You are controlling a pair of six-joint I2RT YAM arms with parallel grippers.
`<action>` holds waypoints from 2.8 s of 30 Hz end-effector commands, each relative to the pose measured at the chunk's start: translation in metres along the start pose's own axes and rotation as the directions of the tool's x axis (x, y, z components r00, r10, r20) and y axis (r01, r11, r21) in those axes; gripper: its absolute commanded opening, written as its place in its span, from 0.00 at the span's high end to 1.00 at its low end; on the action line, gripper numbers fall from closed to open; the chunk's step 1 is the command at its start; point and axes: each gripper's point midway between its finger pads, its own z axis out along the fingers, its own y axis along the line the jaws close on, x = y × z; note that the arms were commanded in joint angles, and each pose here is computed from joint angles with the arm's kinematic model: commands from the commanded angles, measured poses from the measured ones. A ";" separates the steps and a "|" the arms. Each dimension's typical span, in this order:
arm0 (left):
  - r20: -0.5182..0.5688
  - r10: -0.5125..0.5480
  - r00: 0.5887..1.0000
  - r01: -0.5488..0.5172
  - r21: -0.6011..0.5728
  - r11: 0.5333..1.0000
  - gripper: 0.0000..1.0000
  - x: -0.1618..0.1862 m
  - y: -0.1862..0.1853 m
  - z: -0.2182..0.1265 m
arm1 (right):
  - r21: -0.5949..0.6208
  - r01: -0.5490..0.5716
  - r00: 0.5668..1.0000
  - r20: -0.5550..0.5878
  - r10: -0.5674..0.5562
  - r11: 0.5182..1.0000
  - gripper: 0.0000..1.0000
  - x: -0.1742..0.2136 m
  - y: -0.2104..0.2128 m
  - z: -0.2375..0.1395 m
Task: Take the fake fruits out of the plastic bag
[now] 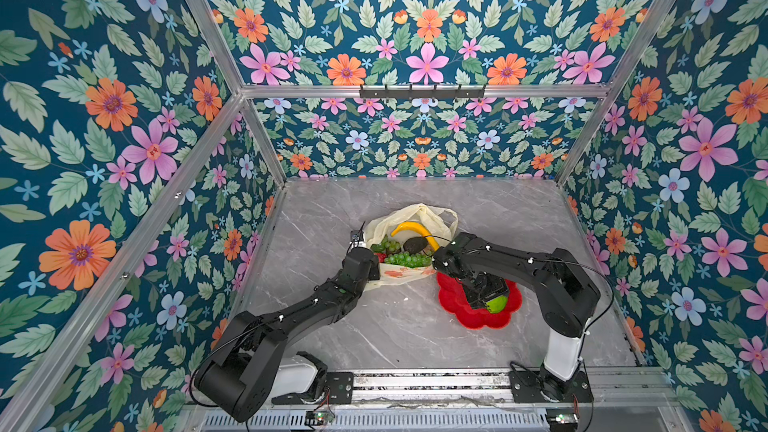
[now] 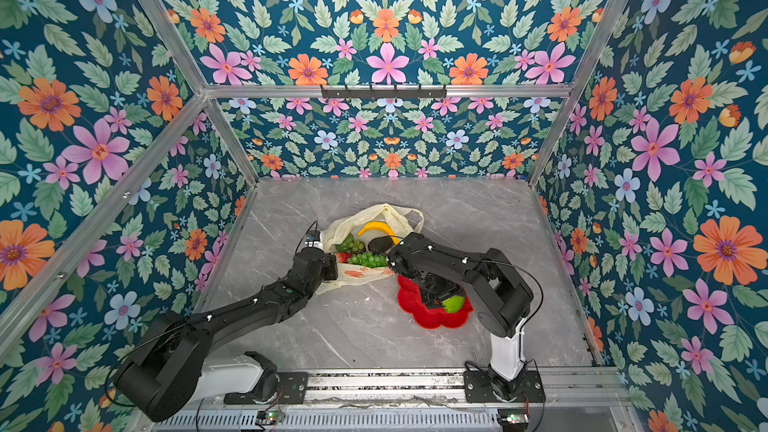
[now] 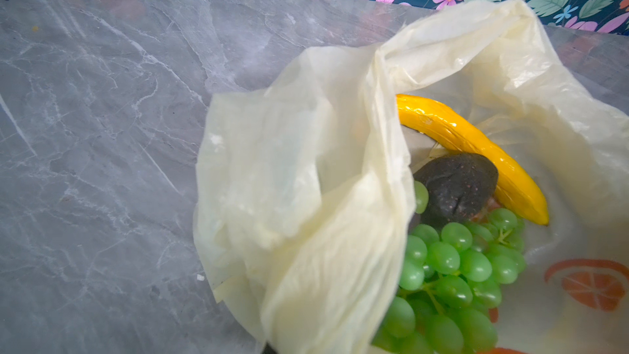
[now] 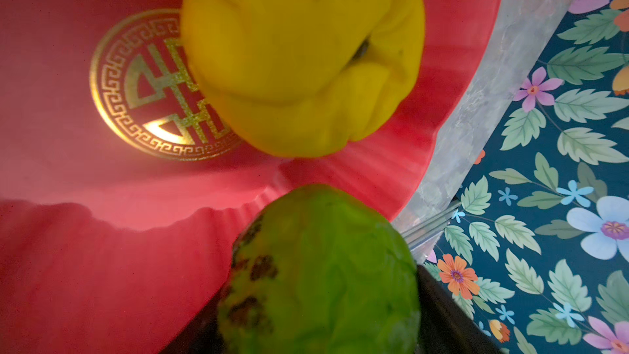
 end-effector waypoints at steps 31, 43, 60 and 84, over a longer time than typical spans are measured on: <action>0.019 -0.001 1.000 0.001 -0.006 1.000 1.00 -0.003 0.003 0.002 | 0.256 0.014 1.000 -0.024 -0.008 0.967 0.23 -0.027 -0.016 0.032; 0.015 -0.002 1.000 0.002 -0.008 1.000 1.00 -0.001 0.004 0.003 | 0.216 0.038 0.999 -0.013 -0.036 0.976 0.17 -0.028 0.000 0.027; -0.008 -0.021 1.000 0.021 0.009 1.000 1.00 0.000 0.001 0.004 | 0.087 -0.007 0.995 0.096 -0.001 0.996 0.13 -0.032 -0.013 -0.024; -0.165 -0.067 0.984 0.094 0.161 0.983 1.00 0.039 -0.036 -0.009 | -0.807 -0.100 0.786 0.295 0.544 0.582 0.27 -0.163 0.089 -0.199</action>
